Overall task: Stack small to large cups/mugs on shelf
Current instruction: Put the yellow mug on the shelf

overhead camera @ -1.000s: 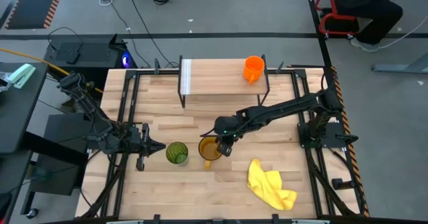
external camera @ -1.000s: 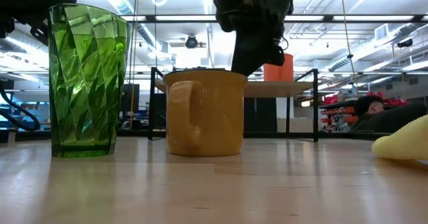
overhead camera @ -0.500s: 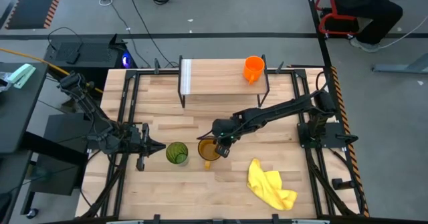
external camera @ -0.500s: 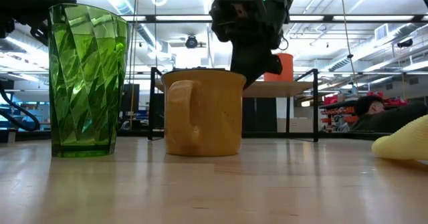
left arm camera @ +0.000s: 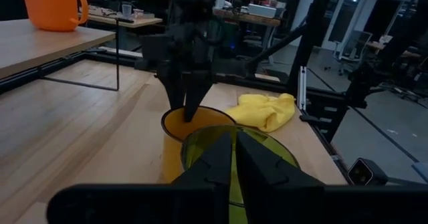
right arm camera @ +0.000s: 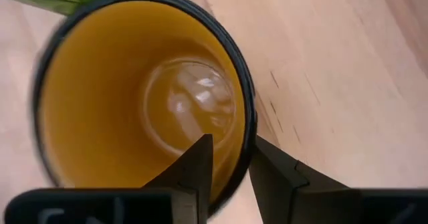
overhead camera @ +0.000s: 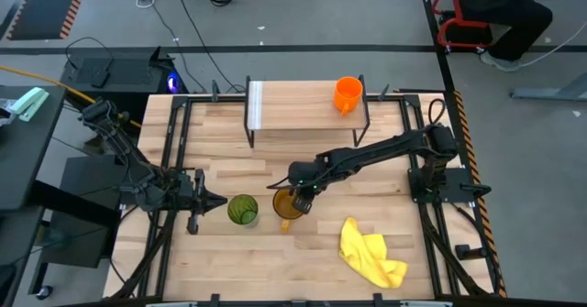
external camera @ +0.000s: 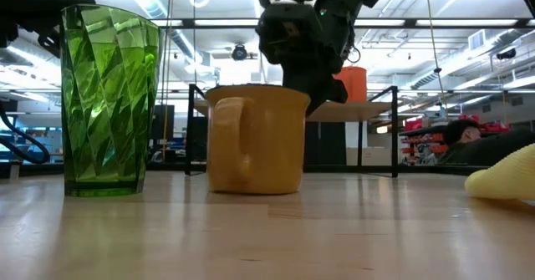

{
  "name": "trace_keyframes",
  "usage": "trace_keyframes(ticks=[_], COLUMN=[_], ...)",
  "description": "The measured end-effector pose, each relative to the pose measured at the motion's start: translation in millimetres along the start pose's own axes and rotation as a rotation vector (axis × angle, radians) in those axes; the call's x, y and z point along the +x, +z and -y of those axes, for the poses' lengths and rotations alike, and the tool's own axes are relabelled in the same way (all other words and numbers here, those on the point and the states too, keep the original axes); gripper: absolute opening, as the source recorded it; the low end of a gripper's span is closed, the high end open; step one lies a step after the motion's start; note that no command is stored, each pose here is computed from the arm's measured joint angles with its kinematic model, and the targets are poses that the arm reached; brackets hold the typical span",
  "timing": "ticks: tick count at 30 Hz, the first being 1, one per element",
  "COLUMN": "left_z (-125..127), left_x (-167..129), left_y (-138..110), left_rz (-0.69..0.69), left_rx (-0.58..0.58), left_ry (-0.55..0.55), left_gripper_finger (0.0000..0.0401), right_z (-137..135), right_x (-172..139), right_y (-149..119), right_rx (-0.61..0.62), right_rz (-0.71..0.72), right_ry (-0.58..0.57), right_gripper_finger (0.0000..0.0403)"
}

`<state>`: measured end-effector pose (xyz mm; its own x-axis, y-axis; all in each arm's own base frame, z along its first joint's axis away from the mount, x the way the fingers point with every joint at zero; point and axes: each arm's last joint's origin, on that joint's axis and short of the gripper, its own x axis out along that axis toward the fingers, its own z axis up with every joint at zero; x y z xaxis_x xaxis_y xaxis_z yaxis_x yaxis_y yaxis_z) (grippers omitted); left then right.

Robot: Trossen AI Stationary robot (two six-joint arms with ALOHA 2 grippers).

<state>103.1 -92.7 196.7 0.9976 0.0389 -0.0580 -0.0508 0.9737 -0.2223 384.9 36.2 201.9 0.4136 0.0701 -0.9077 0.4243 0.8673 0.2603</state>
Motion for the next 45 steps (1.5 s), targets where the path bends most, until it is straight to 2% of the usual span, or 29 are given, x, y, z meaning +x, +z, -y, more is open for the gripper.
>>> trace_keyframes(ticks=[9, 19, 32, 45], left_z=[0, 0, 0, 0], left_x=[0, 0, 0, 0], left_y=[0, -1, -1, -1], left_rz=[-0.002, -0.004, -0.007, -0.009], left_rx=[0.003, 0.001, 0.002, 0.005], left_ry=[0.001, 0.001, 0.002, 0.003], left_gripper_finger=[0.0021, 0.0027, 0.0024, 0.0016], right_z=[5, 5, -6, -16], right_x=[2, -1, -29, -73], right_y=[3, 3, 18, 32], right_rx=[0.02, 0.009, -0.116, -0.146], right_rz=[-0.001, -0.008, 0.009, -0.025], right_ry=[-0.013, -0.022, -0.083, -0.099], right_gripper_finger=[0.009, 0.0019, 0.0018, 0.0018])
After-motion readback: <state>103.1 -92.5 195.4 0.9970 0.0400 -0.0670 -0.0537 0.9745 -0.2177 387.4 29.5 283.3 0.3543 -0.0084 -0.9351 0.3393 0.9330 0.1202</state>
